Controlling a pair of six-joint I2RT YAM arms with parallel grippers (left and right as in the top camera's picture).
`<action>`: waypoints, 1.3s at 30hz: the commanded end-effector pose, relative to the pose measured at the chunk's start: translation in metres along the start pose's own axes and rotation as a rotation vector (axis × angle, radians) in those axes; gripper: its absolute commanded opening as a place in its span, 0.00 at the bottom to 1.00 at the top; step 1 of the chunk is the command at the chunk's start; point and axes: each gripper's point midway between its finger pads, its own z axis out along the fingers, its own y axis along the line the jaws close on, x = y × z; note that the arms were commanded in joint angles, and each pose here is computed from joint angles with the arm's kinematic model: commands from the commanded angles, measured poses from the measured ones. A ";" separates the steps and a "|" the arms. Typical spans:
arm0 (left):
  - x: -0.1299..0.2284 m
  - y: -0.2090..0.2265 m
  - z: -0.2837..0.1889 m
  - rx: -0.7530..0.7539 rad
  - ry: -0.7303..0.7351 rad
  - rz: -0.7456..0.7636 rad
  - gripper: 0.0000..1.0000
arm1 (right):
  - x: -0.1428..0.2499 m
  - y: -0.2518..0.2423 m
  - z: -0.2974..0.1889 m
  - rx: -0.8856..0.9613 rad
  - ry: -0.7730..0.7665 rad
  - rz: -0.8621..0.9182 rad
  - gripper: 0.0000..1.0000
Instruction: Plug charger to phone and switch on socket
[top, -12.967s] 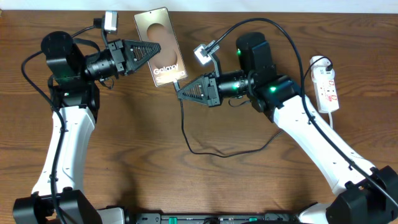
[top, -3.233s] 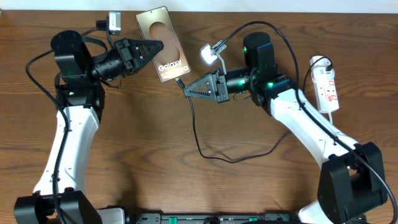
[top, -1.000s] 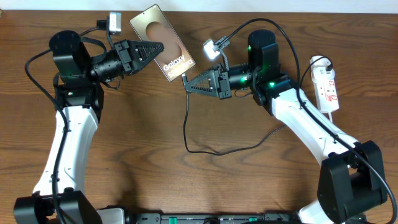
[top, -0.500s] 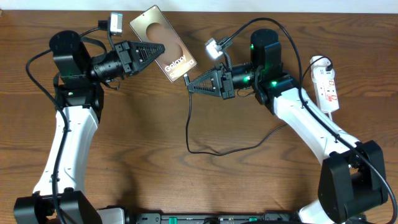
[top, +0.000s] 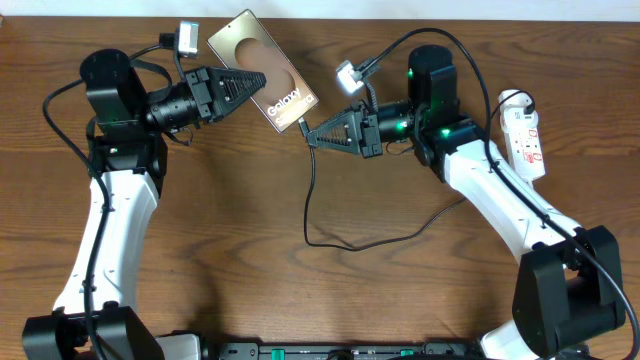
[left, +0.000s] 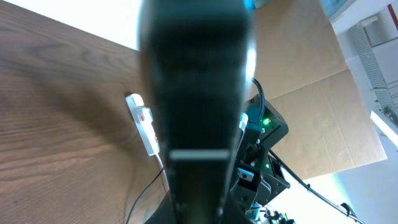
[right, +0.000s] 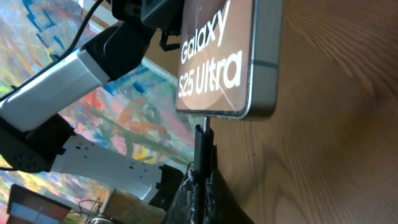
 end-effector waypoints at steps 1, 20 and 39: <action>0.004 -0.021 0.000 0.044 0.040 0.076 0.08 | -0.007 0.001 -0.010 0.001 -0.014 -0.041 0.01; 0.008 -0.022 0.000 0.059 0.064 0.069 0.07 | 0.008 0.020 -0.001 -0.108 0.057 -0.014 0.01; 0.014 -0.014 -0.016 0.076 0.108 -0.021 0.07 | 0.074 -0.083 -0.031 0.479 0.118 0.230 0.01</action>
